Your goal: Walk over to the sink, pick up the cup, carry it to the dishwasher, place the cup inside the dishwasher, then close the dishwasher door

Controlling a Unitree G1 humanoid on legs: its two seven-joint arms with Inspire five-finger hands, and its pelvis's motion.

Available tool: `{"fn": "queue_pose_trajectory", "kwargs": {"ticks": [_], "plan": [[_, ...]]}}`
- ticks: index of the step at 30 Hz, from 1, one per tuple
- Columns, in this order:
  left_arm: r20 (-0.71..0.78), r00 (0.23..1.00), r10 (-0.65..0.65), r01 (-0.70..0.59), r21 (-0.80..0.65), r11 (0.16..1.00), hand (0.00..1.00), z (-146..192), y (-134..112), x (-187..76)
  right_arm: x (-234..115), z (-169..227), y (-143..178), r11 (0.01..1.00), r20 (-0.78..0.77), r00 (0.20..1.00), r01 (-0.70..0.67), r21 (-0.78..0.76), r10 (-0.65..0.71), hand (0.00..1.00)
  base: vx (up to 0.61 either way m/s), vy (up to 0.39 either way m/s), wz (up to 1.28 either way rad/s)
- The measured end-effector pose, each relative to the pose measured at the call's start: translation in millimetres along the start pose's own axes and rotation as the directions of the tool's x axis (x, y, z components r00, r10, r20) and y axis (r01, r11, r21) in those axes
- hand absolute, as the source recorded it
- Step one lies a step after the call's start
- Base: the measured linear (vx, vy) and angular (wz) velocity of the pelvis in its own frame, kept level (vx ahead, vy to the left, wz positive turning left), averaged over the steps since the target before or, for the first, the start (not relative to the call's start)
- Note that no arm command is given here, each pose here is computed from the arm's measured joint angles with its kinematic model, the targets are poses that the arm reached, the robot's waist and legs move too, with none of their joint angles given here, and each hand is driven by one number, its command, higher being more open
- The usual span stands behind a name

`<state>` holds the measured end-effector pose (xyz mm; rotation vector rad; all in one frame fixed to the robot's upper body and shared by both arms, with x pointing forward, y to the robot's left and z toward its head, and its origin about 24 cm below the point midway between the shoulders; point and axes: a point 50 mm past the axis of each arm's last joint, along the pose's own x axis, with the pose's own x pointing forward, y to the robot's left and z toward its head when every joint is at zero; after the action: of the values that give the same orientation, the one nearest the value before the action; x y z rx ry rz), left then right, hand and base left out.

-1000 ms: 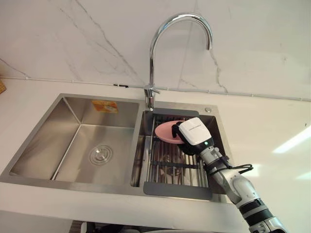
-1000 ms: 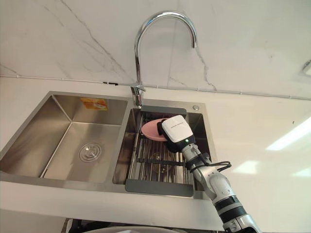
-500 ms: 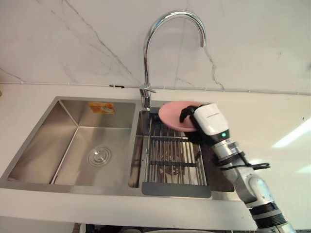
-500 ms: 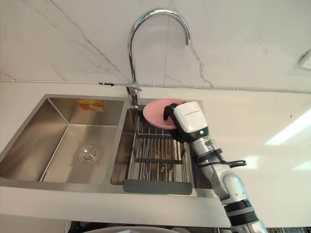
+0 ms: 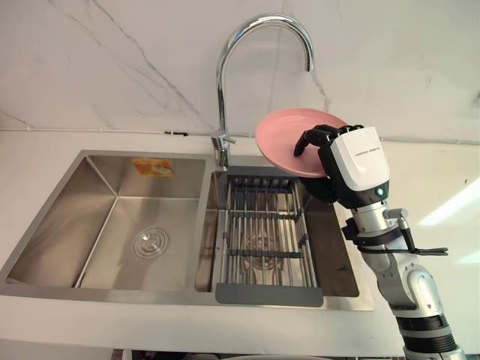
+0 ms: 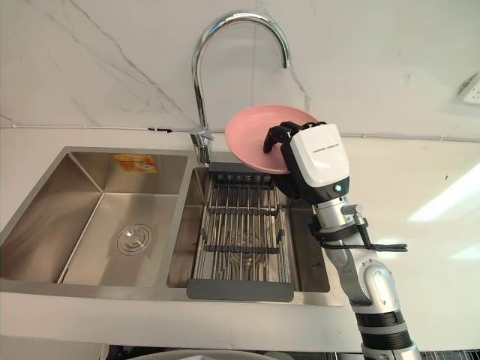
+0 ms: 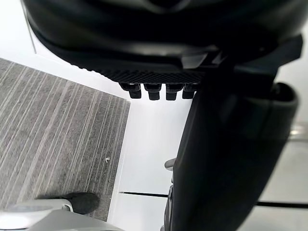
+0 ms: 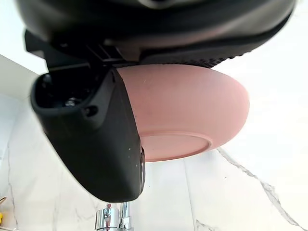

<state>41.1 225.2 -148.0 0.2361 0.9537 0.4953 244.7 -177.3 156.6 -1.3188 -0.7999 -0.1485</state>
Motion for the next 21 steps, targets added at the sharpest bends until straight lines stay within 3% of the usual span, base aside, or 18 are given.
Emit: {"fn": "queue_pose_trajectory", "kwargs": {"ticks": [9,17,21], "plan": [[-0.096,0.995,0.037,-0.039,-0.021,0.999,1.0,-25.9,2.8,-13.9,0.6,-1.6,-6.5,0.999,0.003,0.999,0.032,-0.02,-0.032,0.0,0.0,-0.009,-0.69],[-0.155,0.988,0.016,-0.013,0.016,1.0,1.0,-36.8,-0.2,-18.5,-20.9,-36.0,-17.8,0.992,-0.212,0.974,0.059,-0.108,-0.081,0.0,-0.17,0.044,-0.69],[-0.239,0.97,0.054,-0.063,-0.032,0.998,1.0,-46.4,6.4,-19.5,-15.8,-22.1,-13.2,0.994,-0.128,0.988,0.08,-0.073,-0.088,0.0,-0.22,-0.031,-1.52]]}}
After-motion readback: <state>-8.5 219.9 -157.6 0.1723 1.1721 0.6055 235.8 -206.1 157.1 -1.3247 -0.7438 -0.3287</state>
